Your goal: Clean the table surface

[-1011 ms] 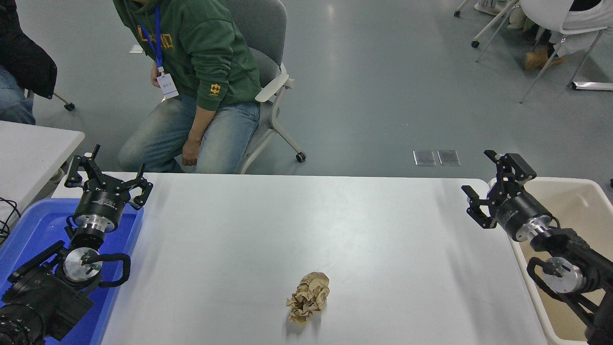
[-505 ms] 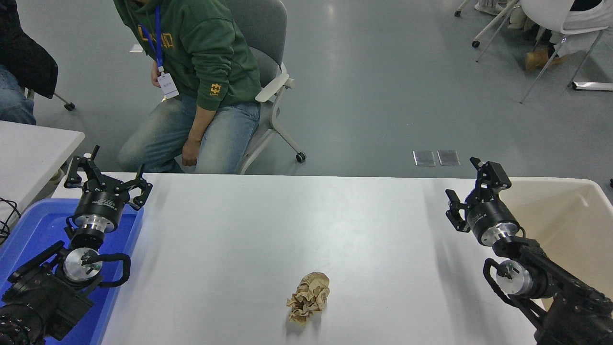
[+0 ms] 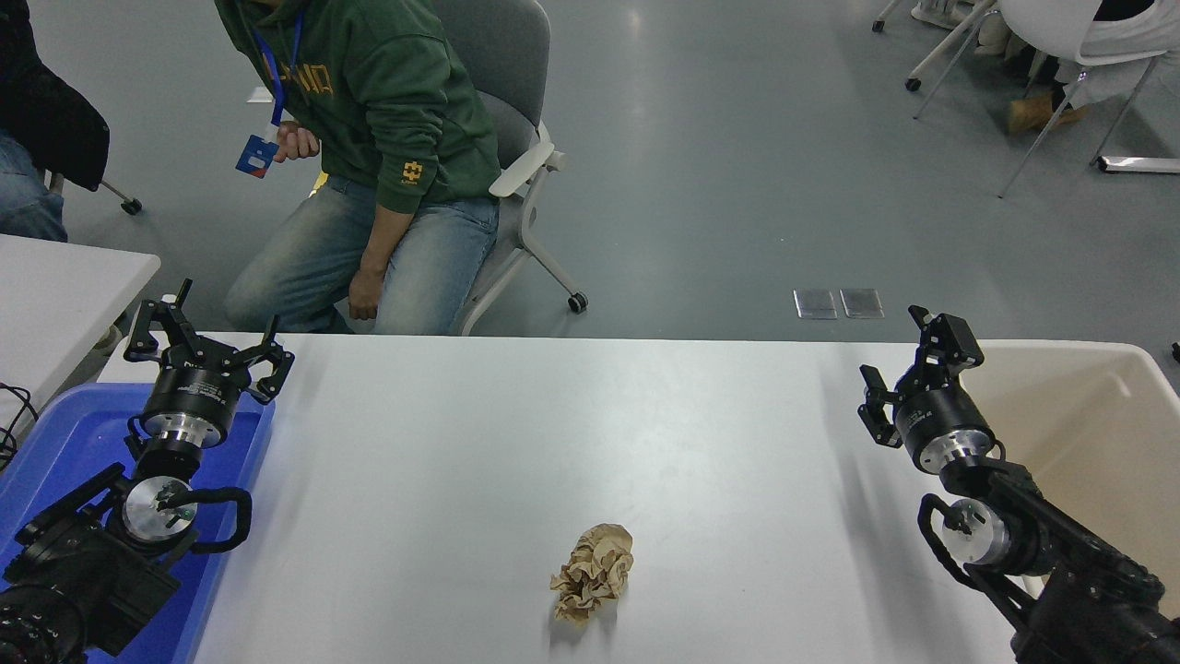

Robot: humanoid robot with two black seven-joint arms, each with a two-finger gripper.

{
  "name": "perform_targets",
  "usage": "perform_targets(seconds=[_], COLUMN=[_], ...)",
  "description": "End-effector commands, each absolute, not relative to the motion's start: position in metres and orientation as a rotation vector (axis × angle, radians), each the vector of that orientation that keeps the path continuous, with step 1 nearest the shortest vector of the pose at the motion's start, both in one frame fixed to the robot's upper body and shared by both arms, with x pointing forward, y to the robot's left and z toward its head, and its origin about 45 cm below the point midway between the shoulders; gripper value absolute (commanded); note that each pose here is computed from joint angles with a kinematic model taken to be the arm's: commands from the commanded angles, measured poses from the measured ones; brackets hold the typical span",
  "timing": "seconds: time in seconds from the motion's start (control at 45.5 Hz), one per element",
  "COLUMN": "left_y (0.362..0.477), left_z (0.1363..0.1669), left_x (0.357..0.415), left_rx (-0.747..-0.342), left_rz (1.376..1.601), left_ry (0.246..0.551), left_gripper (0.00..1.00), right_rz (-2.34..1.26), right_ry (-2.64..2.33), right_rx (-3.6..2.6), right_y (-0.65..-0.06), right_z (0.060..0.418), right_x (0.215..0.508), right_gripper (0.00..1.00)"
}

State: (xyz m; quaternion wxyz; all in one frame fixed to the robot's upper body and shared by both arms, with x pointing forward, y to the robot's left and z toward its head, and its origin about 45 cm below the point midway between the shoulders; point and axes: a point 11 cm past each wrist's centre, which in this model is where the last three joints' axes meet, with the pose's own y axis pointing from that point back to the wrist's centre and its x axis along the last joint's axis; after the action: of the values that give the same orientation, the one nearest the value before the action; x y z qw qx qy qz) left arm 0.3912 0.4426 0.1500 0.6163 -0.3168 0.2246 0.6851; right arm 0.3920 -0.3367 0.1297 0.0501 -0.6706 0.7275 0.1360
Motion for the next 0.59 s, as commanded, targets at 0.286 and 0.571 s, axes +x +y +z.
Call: perform_targets(seconds=[0.286,0.571], left_y=[0.443,0.443], left_z=[0.1501,0.1495], left_x=[0.3912,0.3907], left_rx=[-0.730,-0.729], left_rz=[1.578,1.579], left_ry=[0.517,0.518], left_gripper=[1.00,1.00], right_rz=[0.449,0.426], right_ry=[1.879,1.668], right_rx=[-2.654,-2.964], right_y=[-0.303,-0.270], right_z=[0.183,0.192], right_x=[0.381,0.363], right_gripper=[1.00,1.00])
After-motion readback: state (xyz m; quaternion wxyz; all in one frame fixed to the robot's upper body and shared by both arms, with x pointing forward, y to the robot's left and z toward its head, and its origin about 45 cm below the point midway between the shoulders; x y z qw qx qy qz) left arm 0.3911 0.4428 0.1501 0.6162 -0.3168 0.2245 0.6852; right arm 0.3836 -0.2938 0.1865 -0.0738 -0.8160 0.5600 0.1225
